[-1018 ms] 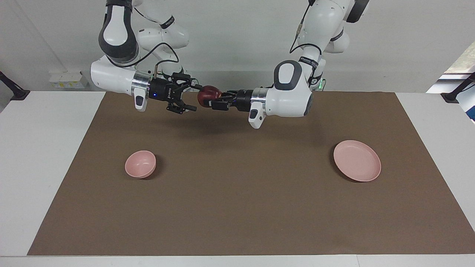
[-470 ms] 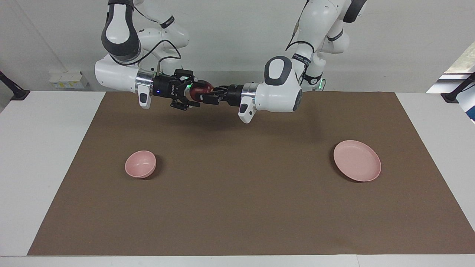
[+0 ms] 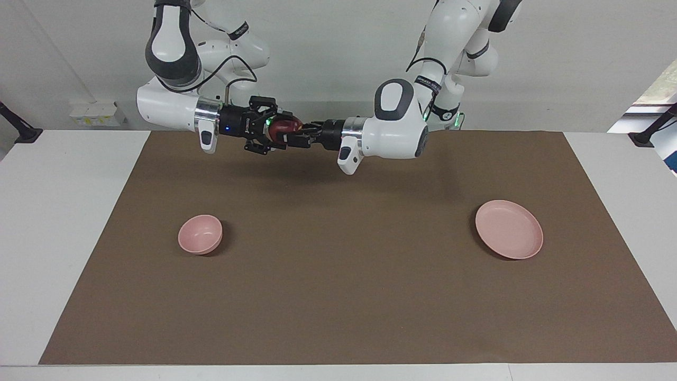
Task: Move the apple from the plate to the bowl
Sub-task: 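Close the right gripper on the apple held by the left gripper, then open the left gripper while the right gripper pulls the apple away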
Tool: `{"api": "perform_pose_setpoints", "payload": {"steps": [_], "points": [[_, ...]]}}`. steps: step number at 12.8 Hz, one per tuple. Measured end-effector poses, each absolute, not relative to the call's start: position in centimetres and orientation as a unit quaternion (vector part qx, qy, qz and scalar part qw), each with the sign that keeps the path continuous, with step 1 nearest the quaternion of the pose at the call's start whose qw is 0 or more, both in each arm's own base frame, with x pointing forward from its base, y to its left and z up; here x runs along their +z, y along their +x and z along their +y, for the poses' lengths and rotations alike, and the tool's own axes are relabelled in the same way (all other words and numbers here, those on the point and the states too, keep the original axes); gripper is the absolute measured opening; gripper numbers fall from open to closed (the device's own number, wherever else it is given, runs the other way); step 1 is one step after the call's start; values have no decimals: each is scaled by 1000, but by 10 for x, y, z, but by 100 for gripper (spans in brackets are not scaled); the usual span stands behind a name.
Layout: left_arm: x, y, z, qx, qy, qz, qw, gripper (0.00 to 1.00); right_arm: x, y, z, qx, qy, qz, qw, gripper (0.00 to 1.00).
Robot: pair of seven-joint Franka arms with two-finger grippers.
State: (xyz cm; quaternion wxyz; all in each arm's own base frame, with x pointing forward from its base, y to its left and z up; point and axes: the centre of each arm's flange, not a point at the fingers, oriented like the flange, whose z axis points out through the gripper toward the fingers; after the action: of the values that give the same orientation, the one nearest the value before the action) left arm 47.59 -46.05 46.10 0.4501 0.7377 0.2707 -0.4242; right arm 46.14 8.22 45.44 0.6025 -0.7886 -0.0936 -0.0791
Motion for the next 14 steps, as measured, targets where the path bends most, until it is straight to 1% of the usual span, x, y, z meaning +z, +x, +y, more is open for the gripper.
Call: {"api": "perform_pose_setpoints", "payload": {"steps": [2, 3, 4, 9, 10, 11, 14], "points": [[461, 476, -461, -424, 738, 271, 450, 79, 454, 461, 81, -78, -791, -98, 599, 98], [460, 476, -461, -424, 738, 272, 450, 79, 455, 460, 81, -78, -790, -100, 600, 95], [460, 475, -461, -424, 738, 271, 450, 79, 455, 460, 80, -79, -790, -99, 600, 86], [461, 474, -462, -419, 741, 270, 451, 79, 455, 459, 79, -80, -789, -103, 601, 86], [462, 473, -464, -415, 742, 271, 452, 88, 455, 459, 78, -82, -789, -106, 600, 86], [464, 472, -466, -412, 742, 271, 453, 99, 454, 459, 77, -82, -790, -109, 597, 86], [465, 472, -466, -408, 744, 273, 454, 100, 452, 457, 70, -75, -799, -117, 585, 86]]}}
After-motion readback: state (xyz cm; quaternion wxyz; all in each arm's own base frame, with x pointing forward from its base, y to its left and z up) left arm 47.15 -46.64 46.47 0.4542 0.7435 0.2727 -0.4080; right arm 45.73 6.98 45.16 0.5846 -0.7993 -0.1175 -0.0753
